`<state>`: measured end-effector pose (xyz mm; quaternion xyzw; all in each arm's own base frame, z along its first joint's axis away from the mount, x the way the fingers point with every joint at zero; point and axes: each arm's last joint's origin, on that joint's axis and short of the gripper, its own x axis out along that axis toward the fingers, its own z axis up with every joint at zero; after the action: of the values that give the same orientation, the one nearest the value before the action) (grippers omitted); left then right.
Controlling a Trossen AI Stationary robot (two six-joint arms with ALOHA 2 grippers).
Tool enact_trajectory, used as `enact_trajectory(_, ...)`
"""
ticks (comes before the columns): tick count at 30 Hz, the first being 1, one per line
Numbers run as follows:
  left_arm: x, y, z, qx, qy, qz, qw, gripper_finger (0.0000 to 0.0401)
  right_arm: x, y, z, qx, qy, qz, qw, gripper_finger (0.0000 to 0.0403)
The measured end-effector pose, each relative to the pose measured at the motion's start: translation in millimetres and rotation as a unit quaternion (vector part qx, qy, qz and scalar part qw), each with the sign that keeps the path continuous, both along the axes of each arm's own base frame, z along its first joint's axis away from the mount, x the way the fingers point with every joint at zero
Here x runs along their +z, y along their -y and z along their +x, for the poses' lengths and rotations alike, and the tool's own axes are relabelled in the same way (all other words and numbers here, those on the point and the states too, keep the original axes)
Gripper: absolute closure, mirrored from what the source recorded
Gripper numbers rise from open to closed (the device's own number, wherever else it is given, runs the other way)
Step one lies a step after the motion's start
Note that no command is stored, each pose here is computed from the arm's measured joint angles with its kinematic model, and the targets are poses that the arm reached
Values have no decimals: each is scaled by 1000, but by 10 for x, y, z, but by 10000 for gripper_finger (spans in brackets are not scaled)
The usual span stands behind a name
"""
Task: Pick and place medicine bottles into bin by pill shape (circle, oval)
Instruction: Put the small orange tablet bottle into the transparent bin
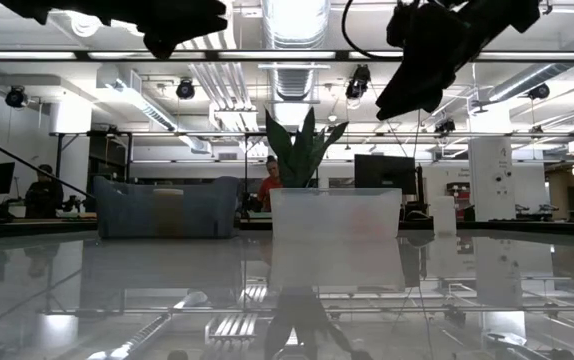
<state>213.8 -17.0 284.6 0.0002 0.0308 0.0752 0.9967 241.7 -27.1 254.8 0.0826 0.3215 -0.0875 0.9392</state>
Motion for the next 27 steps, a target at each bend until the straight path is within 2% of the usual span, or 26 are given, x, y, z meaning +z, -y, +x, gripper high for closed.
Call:
enact_trajectory(3,40,100,-1,-19,-14,-50,998,264,-35,-35,-23,15,8,-11,1000,200)
enact_trajectory(8,127,328,-41,-42,-109,-154,981,264,-23,-59,-11,31,18,-27,999,200)
enact_trajectory(11,207,521,-113,-50,-196,-210,957,266,-9,-58,0,39,26,-39,998,200)
enact_trajectory(14,262,713,-230,-42,-296,-251,921,274,1,-58,7,47,31,-51,997,200)
enact_trajectory(17,266,934,-335,-33,-365,-267,891,288,10,-57,14,48,36,-53,997,200)
enact_trajectory(20,198,1178,-426,-44,-404,-271,873,303,5,-58,12,49,35,-53,997,200)
enact_trajectory(27,-36,1609,-700,-27,-467,-297,832,323,-5,-60,9,53,32,-53,997,200)
